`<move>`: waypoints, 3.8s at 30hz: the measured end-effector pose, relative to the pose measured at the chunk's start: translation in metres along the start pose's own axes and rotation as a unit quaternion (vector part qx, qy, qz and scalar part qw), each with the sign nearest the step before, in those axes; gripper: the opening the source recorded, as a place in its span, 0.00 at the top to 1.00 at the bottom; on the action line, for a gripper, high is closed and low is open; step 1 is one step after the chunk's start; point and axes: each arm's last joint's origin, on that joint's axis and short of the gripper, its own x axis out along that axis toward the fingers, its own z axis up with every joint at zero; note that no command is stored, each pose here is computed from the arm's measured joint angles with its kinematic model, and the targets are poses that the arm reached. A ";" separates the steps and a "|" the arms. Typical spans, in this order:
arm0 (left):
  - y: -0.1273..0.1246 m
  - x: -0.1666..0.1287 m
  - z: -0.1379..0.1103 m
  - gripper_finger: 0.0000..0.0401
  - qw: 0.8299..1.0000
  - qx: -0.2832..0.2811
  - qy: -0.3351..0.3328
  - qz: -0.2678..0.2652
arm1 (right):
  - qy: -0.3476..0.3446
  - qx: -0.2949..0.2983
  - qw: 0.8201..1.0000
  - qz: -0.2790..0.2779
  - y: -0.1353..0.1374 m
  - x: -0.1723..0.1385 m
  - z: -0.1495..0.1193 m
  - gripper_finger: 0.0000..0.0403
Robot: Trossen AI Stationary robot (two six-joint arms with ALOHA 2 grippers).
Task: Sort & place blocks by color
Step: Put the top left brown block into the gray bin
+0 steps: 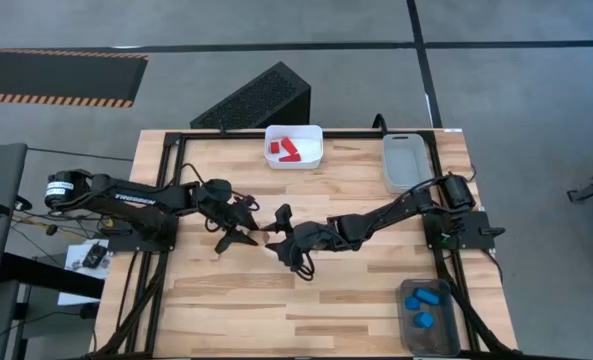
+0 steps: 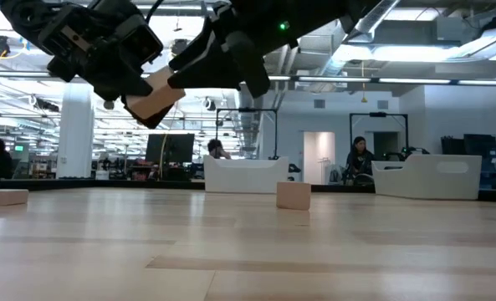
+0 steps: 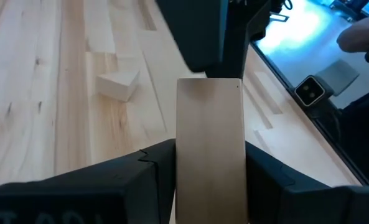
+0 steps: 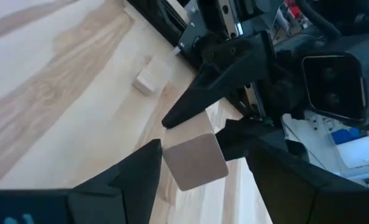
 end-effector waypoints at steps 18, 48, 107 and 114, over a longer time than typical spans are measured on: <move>-0.010 0.005 0.008 0.70 0.999 0.002 -0.030 -0.015 | -0.032 0.004 0.999 0.010 0.002 0.000 0.005 0.34; -0.011 0.005 0.010 0.63 0.999 -0.017 -0.037 -0.029 | -0.046 0.018 0.999 0.024 0.002 0.000 0.006 0.65; 0.063 -0.046 0.012 0.34 0.863 -0.016 -0.072 0.499 | 0.575 0.507 0.574 -0.286 -0.122 -0.196 -0.303 0.50; 0.047 -0.038 0.013 0.34 0.863 -0.038 -0.077 0.497 | 0.574 0.489 0.597 -0.274 -0.124 -0.194 -0.302 0.47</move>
